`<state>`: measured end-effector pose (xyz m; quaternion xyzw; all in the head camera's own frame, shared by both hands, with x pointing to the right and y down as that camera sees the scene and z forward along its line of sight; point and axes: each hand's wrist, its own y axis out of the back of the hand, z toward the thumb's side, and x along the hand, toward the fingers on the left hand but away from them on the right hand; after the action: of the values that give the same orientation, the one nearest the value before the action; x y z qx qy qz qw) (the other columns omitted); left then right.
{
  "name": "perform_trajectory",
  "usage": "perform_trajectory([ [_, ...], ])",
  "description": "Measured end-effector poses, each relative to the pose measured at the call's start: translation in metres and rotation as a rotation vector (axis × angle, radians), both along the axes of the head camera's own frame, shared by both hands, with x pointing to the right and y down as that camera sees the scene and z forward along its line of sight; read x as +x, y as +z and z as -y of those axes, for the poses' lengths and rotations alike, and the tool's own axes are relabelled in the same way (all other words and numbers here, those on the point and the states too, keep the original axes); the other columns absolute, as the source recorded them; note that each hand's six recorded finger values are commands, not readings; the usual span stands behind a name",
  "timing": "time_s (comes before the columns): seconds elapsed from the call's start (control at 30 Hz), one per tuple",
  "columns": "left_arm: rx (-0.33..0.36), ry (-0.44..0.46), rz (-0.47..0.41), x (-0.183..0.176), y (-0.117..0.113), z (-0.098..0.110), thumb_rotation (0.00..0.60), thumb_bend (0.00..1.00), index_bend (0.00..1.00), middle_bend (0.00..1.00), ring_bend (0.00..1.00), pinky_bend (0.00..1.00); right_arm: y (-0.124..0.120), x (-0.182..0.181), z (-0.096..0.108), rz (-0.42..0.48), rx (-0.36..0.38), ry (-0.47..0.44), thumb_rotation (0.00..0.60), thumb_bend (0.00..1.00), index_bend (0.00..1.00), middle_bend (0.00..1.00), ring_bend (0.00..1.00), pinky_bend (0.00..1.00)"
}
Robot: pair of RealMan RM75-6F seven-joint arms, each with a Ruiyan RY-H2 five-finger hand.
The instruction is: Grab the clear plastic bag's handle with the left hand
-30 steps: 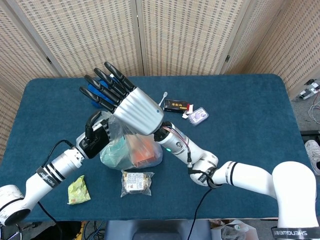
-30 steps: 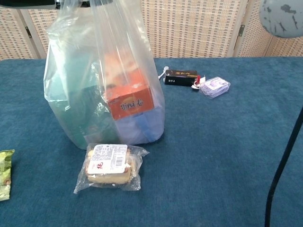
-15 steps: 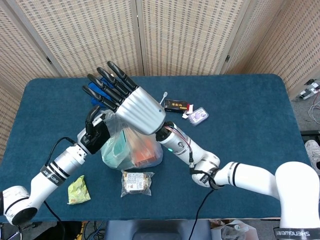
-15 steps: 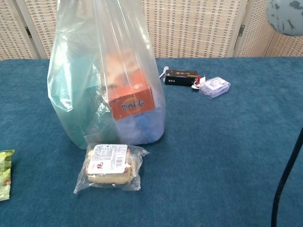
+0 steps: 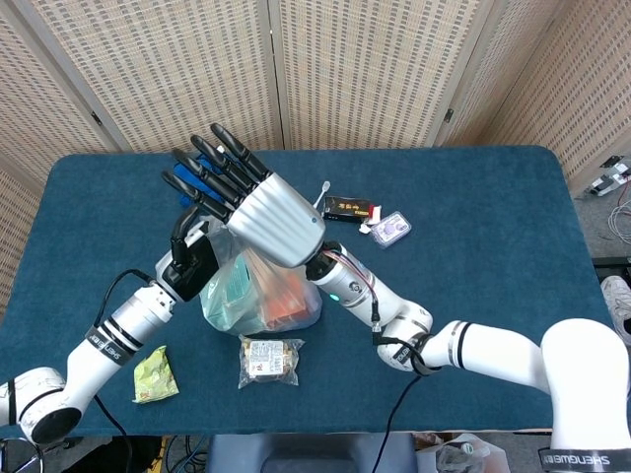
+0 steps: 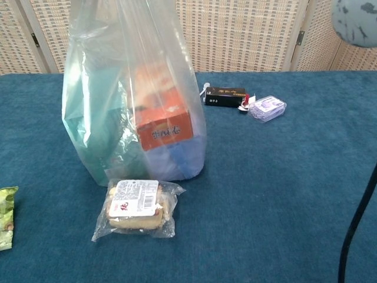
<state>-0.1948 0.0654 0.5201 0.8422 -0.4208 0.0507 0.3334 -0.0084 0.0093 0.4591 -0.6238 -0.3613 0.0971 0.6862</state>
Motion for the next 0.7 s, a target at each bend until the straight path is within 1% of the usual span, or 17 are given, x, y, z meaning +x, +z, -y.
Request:
perform_trajectory([
  [0.2, -0.036, 0.004, -0.043, 0.009, -0.001, -0.002, 0.000, 0.21, 0.26, 0.25, 0.26, 0.18, -0.002, -0.005, -0.002, 0.012, 0.000, 0.001, 0.600, 0.26, 0.00, 0.10, 0.00, 0.01],
  [0.5, -0.030, 0.016, -0.065, 0.023, -0.004, 0.001, 0.000, 0.21, 0.26, 0.25, 0.26, 0.18, -0.004, -0.013, -0.004, 0.026, -0.006, -0.005, 0.600, 0.26, 0.00, 0.10, 0.00, 0.01],
  [0.7, -0.039, 0.038, -0.063, 0.032, -0.003, -0.002, 0.000, 0.21, 0.26, 0.25, 0.26, 0.18, -0.009, -0.020, -0.006, 0.033, 0.002, -0.010, 0.600, 0.26, 0.00, 0.10, 0.00, 0.01],
])
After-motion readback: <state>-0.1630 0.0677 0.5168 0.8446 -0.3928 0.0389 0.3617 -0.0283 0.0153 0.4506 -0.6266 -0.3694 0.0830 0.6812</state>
